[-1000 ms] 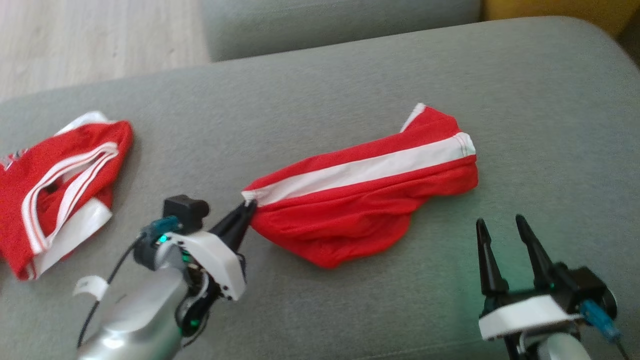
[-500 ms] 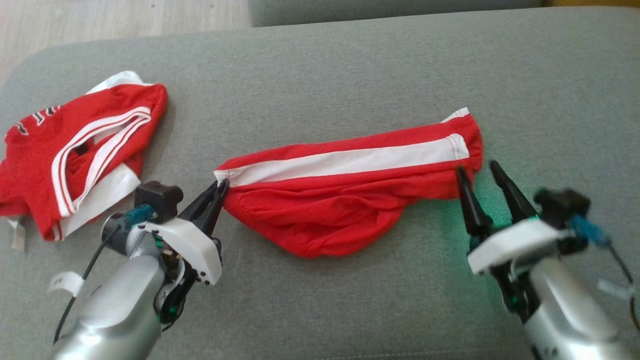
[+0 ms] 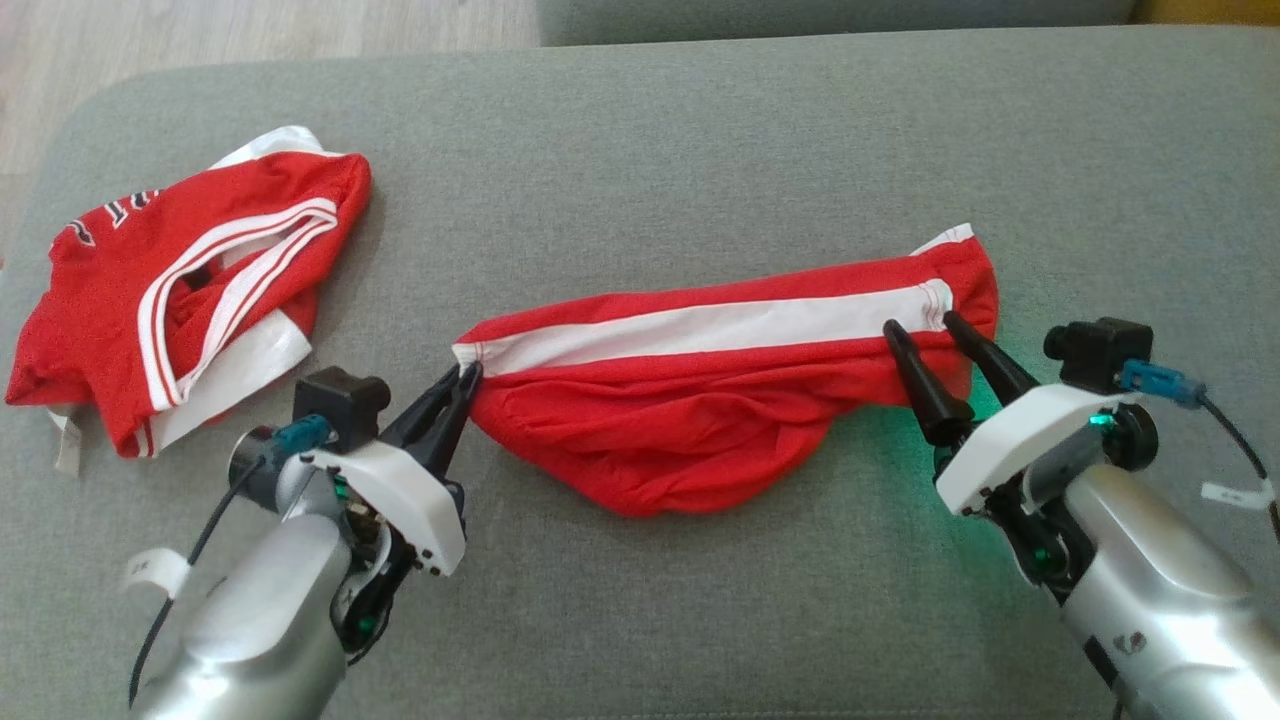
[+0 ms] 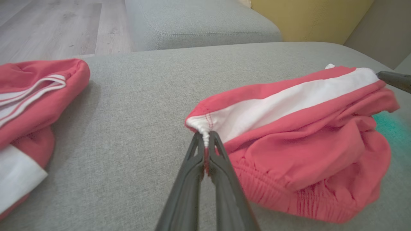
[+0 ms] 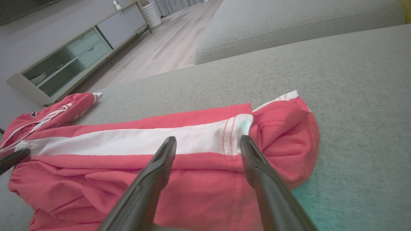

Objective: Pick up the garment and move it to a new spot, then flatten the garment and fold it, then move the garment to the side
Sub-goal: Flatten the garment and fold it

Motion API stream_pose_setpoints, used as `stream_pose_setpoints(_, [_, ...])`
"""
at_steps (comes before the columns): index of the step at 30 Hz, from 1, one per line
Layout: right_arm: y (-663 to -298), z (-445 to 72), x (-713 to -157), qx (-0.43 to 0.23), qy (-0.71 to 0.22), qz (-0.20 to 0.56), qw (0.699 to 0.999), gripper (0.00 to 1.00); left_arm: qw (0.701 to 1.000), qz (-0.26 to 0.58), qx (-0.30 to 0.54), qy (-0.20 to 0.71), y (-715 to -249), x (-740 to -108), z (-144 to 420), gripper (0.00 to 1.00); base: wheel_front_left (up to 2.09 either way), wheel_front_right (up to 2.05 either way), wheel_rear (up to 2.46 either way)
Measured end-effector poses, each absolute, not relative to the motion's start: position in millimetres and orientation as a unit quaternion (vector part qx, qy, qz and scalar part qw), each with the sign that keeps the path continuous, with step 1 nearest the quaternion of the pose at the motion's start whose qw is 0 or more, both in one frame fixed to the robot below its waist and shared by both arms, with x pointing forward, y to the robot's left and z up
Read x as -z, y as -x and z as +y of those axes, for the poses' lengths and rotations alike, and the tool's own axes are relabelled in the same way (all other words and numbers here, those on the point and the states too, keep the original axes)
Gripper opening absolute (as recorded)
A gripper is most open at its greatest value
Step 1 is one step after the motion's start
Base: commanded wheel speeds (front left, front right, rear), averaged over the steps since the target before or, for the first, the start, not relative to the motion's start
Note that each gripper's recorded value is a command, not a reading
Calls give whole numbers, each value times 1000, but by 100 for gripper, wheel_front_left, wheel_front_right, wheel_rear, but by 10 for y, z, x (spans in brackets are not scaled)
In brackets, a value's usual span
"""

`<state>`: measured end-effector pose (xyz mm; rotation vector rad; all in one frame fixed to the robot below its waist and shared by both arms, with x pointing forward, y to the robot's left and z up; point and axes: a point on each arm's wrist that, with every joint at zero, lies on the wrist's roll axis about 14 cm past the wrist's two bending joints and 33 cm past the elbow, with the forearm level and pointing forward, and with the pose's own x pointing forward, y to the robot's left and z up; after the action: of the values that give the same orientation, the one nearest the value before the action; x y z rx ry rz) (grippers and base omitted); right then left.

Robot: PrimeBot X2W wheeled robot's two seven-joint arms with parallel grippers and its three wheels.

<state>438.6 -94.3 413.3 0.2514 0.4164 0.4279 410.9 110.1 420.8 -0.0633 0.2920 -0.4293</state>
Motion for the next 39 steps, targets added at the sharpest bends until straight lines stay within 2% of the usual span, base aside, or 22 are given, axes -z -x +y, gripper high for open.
stream_pose_setpoints(9, [-4484, -1009, -4092, -210, -99, 211, 950, 100, 966, 147, 211, 28, -4083, -4176, 1117, 0, 0, 0, 0])
stream_pose_setpoints(16, [-4419, -921, -4046, -223, -103, 221, 944, 100, 966, 146, 211, 29, -4088, -4184, 1119, 0, 0, 0, 0])
stream_pose_setpoints(28, [-4571, -912, -4176, -238, -80, 194, 948, 98, 967, 146, 208, 31, -4100, -4173, 1128, 0, 0, 0, 0])
stream_pose_setpoints(29, [-4570, -902, -4175, -240, -80, 194, 948, 89, 967, 146, 207, 32, -4102, -4175, 1130, 0, 0, 0, 0])
stream_pose_setpoints(30, [-4565, -894, -4166, -240, -81, 196, 947, 71, 967, 145, 207, 31, -4103, -4175, 1133, 0, 0, 0, 0])
stream_pose_setpoints(31, [-4559, -890, -4150, -240, -84, 199, 946, 59, 967, 145, 206, 30, -4103, -4174, 1136, 0, 0, 0, 0])
stream_pose_setpoints(32, [-4551, -890, -4131, -239, -85, 203, 946, 49, 967, 145, 205, 30, -4104, -4173, 1139, 0, 0, 0, 0])
stream_pose_setpoints(34, [-4533, -880, -4091, -241, -85, 211, 943, 39, 968, 146, 204, 31, -4107, -4167, 1146, 0, 0, 0, 0])
stream_pose_setpoints(35, [-4531, -877, -4082, -242, -83, 213, 943, 22, 968, 146, 203, 32, -4107, -4165, 1147, 0, 0, 0, 0])
stream_pose_setpoints(36, [-4539, -875, -4085, -243, -80, 213, 943, 0, 968, 146, 203, 32, -4108, -4164, 1146, 0, 0, 0, 0])
stream_pose_setpoints(39, [-4612, -896, -4175, -243, -75, 197, 947, 0, 968, 141, 203, 34, -4126, -4197, 1147, 0, 0, 0, 0])
